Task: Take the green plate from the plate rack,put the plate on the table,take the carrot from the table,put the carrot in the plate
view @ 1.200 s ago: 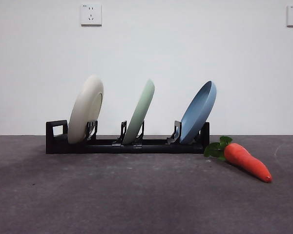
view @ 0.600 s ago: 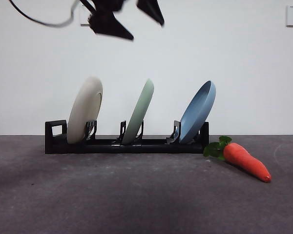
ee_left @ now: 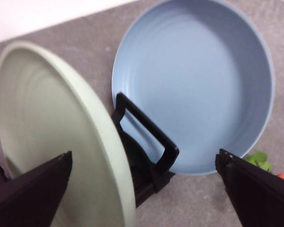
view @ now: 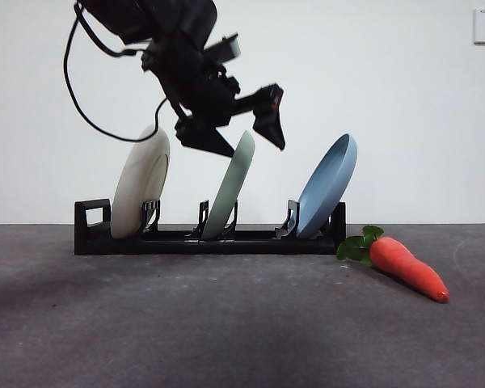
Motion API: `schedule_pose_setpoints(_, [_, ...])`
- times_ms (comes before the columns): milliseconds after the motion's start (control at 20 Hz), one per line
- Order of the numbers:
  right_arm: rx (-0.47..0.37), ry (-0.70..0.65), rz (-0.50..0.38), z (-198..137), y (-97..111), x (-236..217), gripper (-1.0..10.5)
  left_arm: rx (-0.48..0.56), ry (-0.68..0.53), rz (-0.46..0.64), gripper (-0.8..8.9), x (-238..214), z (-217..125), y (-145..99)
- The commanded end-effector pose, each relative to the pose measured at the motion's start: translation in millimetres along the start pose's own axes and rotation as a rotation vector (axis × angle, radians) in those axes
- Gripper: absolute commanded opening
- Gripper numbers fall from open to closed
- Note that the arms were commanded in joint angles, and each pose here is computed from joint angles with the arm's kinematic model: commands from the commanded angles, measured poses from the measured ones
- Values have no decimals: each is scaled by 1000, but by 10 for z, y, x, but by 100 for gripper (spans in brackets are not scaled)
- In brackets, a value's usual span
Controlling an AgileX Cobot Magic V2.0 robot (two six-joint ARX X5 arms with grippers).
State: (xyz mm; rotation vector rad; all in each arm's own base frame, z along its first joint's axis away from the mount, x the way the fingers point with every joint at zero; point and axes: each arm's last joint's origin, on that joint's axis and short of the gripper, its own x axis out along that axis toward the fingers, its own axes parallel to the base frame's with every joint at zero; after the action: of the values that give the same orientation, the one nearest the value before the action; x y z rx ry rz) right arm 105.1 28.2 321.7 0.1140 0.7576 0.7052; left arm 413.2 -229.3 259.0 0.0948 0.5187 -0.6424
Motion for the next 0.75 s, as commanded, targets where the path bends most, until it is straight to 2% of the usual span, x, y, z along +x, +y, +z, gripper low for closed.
schedule_pose_setpoints(50, [-8, -8, -1, 14, 8, -9, 660, -5, 15, 2, 511, 81, -65, 13])
schedule_pose_setpoints(250, [-8, -8, -1, 14, 8, -9, 660, -10, 18, 0, 150, 84, -69, 15])
schedule_pose_setpoints(350, [-9, -8, -1, 13, 8, -10, 660, -11, 27, 0, 49, 83, -79, 18])
schedule_pose_setpoints(450, [-8, -8, -1, 14, 8, -9, 660, -12, 30, -3, -7, 83, -82, 17])
schedule_pose_setpoints(750, [-8, -8, -1, 14, 8, -9, 660, -43, 21, -3, -8, 47, -53, 44])
